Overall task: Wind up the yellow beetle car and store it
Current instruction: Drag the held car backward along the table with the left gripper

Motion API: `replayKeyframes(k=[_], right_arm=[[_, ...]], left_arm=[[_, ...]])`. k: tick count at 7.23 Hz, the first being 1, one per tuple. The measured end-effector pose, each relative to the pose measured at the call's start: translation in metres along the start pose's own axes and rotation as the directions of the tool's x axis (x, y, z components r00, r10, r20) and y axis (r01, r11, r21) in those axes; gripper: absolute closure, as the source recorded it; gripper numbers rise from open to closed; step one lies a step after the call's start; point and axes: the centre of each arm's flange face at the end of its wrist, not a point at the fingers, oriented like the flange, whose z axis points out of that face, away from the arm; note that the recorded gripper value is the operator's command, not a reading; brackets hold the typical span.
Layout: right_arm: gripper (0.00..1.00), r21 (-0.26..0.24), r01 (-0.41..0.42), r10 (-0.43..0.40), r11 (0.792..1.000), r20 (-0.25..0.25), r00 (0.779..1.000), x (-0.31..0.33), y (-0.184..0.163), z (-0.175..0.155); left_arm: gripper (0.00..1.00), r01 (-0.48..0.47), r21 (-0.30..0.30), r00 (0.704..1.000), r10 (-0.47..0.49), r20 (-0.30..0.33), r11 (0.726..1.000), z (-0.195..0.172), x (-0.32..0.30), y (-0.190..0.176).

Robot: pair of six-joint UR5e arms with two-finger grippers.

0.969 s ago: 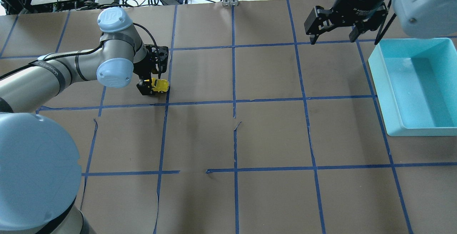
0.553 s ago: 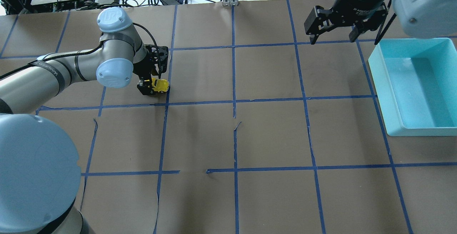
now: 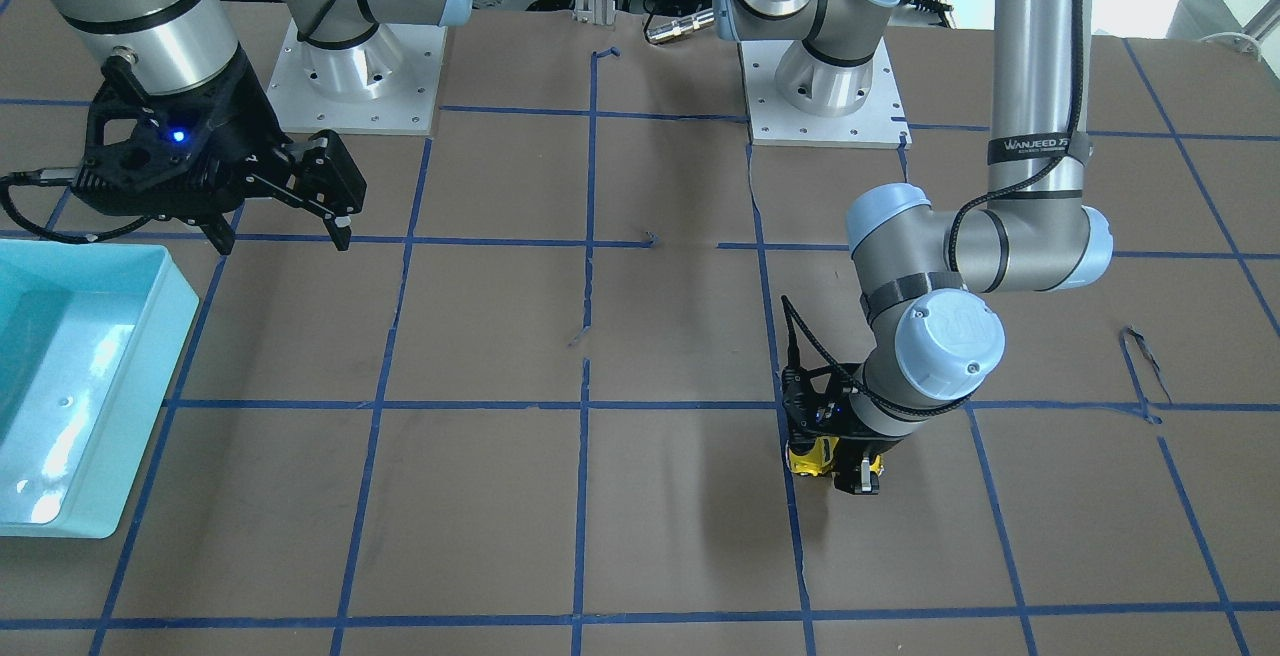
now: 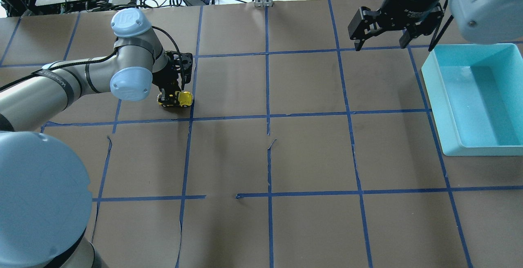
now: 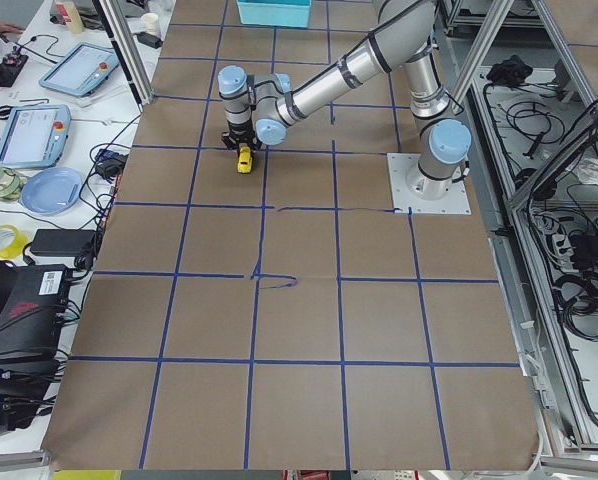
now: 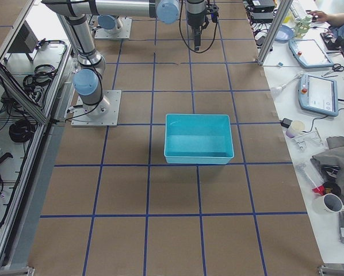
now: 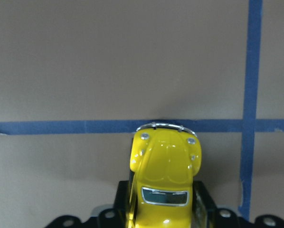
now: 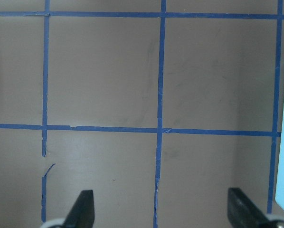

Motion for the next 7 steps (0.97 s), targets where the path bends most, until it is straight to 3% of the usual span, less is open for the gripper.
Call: replayKeyframes(k=[4, 7], right_arm=[[0.00, 0.000, -0.001, 0.001, 1.000, 0.000, 1.000, 0.000, 0.000, 0.000], [0.00, 0.000, -0.001, 0.001, 1.000, 0.000, 1.000, 0.000, 0.000, 0.000]], left_arm=[[0.75, -0.006, 0.001, 1.000, 0.006, -0.001, 1.000, 0.003, 0.000, 0.013], [0.75, 0.018, 0.005, 1.000, -0.018, -0.005, 1.000, 0.004, 0.000, 0.049]])
